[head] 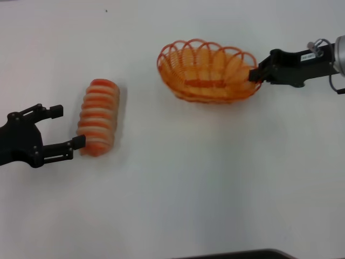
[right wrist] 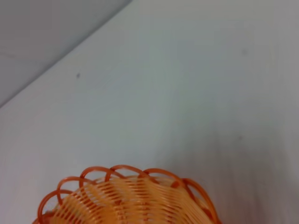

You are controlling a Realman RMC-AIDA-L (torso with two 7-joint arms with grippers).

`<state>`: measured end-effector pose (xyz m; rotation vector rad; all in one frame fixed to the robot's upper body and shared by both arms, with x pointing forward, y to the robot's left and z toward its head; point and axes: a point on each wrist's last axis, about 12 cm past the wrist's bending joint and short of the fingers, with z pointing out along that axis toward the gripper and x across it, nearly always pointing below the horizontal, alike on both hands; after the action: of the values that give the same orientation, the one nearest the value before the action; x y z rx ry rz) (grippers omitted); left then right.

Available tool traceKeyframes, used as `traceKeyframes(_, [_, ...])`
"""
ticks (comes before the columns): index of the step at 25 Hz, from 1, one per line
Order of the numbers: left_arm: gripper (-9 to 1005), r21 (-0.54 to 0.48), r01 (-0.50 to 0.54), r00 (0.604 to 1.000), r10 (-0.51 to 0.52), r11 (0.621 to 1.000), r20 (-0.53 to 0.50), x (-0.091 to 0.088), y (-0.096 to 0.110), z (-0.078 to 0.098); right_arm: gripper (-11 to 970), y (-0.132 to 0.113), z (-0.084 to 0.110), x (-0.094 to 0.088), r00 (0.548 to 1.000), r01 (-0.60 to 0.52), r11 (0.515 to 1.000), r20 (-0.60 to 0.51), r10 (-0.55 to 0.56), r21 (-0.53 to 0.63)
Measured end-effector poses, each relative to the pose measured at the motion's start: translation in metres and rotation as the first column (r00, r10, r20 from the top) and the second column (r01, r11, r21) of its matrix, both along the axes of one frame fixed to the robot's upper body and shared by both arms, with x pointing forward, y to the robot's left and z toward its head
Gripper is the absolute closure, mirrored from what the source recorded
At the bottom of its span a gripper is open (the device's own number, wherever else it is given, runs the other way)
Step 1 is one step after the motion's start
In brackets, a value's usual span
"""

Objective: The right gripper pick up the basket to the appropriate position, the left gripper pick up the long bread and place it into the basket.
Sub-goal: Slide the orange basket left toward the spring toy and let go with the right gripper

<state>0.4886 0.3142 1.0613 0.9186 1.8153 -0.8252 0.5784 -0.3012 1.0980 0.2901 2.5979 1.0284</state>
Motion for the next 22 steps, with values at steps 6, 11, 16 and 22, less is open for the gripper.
traceKeyframes(6, [81, 0.0, -0.009, 1.0, 0.009, 1.0, 0.0, -0.002, 0.001, -0.001, 885, 0.0, 0.003, -0.001, 1.0, -0.01, 1.0, 0.008, 0.011, -0.011])
traceKeyframes(11, [81, 0.001, -0.01, 1.0, 0.01, 1.0, 0.0, -0.002, 0.001, -0.002, 886, 0.005, 0.0, -0.002, 1.0, -0.029, 1.0, 0.003, 0.029, -0.01])
traceKeyframes(16, [81, 0.009, -0.018, 1.0, 0.018, 1.0, 0.0, -0.001, 0.002, -0.002, 886, 0.006, -0.004, -0.004, 1.0, -0.017, 1.0, -0.004, 0.017, 0.002])
traceKeyframes(22, [82, 0.009, -0.014, 1.0, 0.014, 1.0, 0.001, 0.0, 0.001, -0.002, 881, 0.01, -0.004, -0.003, 1.0, -0.024, 1.0, -0.008, 0.024, 0.013])
